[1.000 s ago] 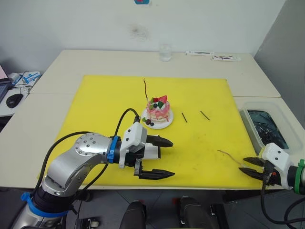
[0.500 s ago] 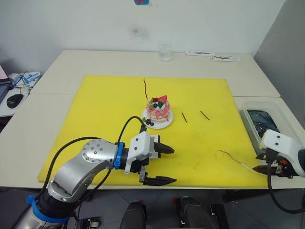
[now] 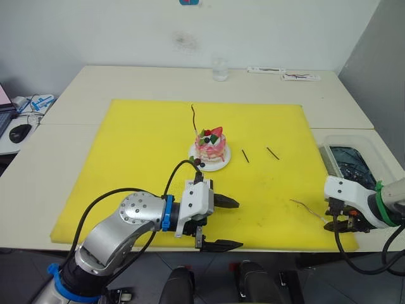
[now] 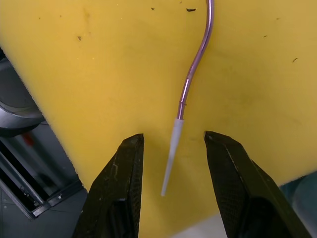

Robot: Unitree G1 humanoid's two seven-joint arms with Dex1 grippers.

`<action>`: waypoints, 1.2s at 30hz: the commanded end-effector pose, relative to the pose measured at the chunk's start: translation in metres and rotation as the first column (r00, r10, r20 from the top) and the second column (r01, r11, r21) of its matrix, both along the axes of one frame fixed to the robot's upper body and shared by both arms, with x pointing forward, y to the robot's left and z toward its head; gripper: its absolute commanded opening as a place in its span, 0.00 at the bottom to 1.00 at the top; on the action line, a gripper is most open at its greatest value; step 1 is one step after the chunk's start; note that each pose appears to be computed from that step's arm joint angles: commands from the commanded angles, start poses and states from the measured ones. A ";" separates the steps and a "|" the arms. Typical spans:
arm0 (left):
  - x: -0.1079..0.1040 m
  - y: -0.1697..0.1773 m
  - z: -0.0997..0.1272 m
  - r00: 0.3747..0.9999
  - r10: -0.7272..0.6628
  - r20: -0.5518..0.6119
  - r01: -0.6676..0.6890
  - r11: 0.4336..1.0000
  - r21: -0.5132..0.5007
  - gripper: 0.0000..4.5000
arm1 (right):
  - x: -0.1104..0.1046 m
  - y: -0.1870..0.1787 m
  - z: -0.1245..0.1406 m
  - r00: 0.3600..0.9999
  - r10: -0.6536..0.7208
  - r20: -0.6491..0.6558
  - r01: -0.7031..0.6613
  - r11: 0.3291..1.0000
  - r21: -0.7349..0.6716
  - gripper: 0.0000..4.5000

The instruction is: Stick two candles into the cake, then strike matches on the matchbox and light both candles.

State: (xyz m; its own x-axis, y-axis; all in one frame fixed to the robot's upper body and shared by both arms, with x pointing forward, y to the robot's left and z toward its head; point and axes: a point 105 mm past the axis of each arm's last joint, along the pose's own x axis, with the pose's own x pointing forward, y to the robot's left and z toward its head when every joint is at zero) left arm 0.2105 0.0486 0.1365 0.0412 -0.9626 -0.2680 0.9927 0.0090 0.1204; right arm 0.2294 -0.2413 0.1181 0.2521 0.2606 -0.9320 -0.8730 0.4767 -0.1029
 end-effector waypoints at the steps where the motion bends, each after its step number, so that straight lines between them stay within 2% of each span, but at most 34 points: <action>1: -0.006 -0.005 0.007 0.999 -0.021 0.041 0.022 0.999 -0.027 1.00 | 0.004 0.003 0.003 1.000 -0.002 0.001 0.002 1.000 0.008 0.44; 11: -0.005 -0.007 0.006 0.999 -0.015 0.043 0.016 0.999 -0.035 1.00 | 0.009 0.005 -0.003 1.000 -0.009 -0.024 0.009 1.000 0.009 0.44; 12: -0.005 -0.007 0.006 0.999 -0.013 0.043 0.015 0.999 -0.038 1.00 | 0.009 0.005 -0.003 1.000 -0.012 -0.026 0.012 1.000 0.012 0.36; 13: -0.005 -0.007 0.006 0.999 -0.012 0.042 0.014 0.999 -0.041 1.00 | 0.009 0.005 -0.003 1.000 -0.014 -0.027 0.015 1.000 0.015 0.33; 17: -0.009 -0.007 0.011 0.999 -0.032 0.022 0.033 0.996 -0.081 1.00 | 0.011 0.006 -0.002 0.999 -0.026 -0.028 0.026 0.999 0.025 0.02; 21: -0.014 -0.003 0.016 0.998 -0.063 -0.008 0.061 0.992 -0.108 1.00 | 0.011 0.005 0.002 0.999 -0.038 -0.029 0.039 0.999 0.036 0.01; 26: -0.009 0.002 0.023 0.999 -0.045 0.004 0.045 0.988 -0.146 1.00 | 0.013 0.010 0.013 0.998 -0.060 -0.014 0.062 0.994 0.094 0.01; 29: 0.000 0.009 0.031 1.000 0.021 0.016 -0.017 0.984 -0.180 1.00 | 0.021 0.021 0.034 0.996 -0.067 0.061 0.054 0.981 0.186 0.01; 32: 0.016 0.025 0.035 0.989 0.147 0.035 -0.137 0.971 -0.196 1.00 | 0.042 0.045 0.066 0.967 -0.097 0.234 0.009 0.936 0.352 0.01; 35: 0.034 0.042 0.043 0.950 0.300 0.084 -0.274 0.933 -0.232 1.00 | 0.067 0.071 0.092 0.894 -0.188 0.407 -0.053 0.857 0.513 0.01; 36: 0.044 0.050 0.049 0.919 0.375 0.117 -0.335 0.904 -0.268 1.00 | 0.078 0.083 0.102 0.847 -0.235 0.477 -0.094 0.817 0.569 0.01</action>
State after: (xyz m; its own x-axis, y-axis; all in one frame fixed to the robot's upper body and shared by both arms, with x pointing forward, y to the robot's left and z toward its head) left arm 0.2423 0.0867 0.1705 0.3136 -0.9476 -0.0607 0.9403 0.3010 0.1589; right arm 0.2969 -0.1641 0.1983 0.5846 0.6449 -0.4923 -0.7852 0.6025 -0.1431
